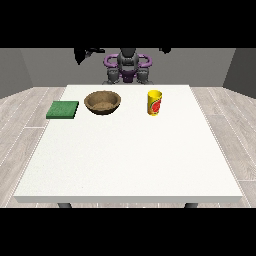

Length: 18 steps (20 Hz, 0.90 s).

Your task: Pick the cup and pour the ball into the bowl, then pick the bowl and place it on the pad

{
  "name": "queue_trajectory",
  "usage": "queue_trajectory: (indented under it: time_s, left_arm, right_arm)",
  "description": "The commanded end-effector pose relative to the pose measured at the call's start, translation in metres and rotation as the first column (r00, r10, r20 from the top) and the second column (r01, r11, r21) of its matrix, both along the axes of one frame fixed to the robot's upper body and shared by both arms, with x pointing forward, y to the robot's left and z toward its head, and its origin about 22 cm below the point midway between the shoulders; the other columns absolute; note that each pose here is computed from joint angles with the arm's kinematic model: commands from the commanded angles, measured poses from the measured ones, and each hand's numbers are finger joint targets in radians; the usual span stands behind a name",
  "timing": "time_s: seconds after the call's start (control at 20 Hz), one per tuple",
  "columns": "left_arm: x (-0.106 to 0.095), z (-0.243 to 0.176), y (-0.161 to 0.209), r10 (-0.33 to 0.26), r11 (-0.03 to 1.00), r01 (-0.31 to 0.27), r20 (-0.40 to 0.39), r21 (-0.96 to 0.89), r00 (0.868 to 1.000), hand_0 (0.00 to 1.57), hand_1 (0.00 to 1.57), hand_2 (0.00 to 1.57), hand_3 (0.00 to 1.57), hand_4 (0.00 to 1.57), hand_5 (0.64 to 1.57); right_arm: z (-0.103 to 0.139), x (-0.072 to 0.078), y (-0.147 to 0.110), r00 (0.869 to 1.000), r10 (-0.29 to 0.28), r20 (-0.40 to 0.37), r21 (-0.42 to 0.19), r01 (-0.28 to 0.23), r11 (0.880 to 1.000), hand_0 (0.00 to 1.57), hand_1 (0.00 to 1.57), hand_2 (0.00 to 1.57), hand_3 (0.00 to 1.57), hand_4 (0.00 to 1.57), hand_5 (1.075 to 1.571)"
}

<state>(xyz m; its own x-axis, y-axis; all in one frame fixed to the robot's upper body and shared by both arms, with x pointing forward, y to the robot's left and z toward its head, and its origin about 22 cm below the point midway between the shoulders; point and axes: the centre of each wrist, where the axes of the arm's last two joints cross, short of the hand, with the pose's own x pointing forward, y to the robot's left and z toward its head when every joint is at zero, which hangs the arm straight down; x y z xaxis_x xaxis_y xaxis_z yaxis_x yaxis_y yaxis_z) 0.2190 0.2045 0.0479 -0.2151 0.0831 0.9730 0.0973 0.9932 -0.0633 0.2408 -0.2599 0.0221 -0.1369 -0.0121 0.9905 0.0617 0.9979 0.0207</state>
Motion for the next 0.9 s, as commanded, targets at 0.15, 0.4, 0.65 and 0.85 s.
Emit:
queue_trajectory:
  time_s: [0.15, 0.4, 0.65, 0.85]
  left_arm:
    - [0.045, 0.025, 0.017, 0.040, 0.995, -0.053, 0.143, 0.088, 0.989, 0.00, 0.00, 0.00, 0.00, 0.00, 1.335]
    - [0.068, 0.009, 0.038, 0.054, 0.987, -0.084, 0.207, 0.136, 0.977, 0.00, 0.00, 0.00, 0.00, 0.00, 1.254]
    - [0.097, -0.006, 0.053, 0.109, 0.980, -0.138, 0.188, 0.145, 0.976, 0.00, 0.00, 0.00, 0.00, 0.00, 1.257]
    - [0.100, -0.030, 0.033, 0.122, 0.981, -0.146, 0.176, 0.126, 0.977, 0.00, 0.00, 0.00, 0.00, 0.00, 1.259]
  right_arm:
    - [0.008, 0.030, -0.012, 0.991, 0.055, 0.124, -0.012, -0.054, 0.998, 0.00, 0.00, 0.00, 0.00, 0.00, 1.566]
    - [0.017, 0.049, -0.026, 0.981, 0.079, 0.177, -0.033, -0.074, 0.997, 0.00, 0.00, 0.00, 0.00, 0.00, 1.559]
    - [0.016, 0.058, -0.027, 0.976, 0.114, 0.188, -0.052, -0.106, 0.993, 0.00, 0.00, 0.00, 0.00, 0.00, 1.560]
    - [0.029, 0.065, -0.057, 0.978, 0.126, 0.164, -0.051, -0.119, 0.992, 0.00, 0.00, 0.00, 0.00, 0.00, 1.562]
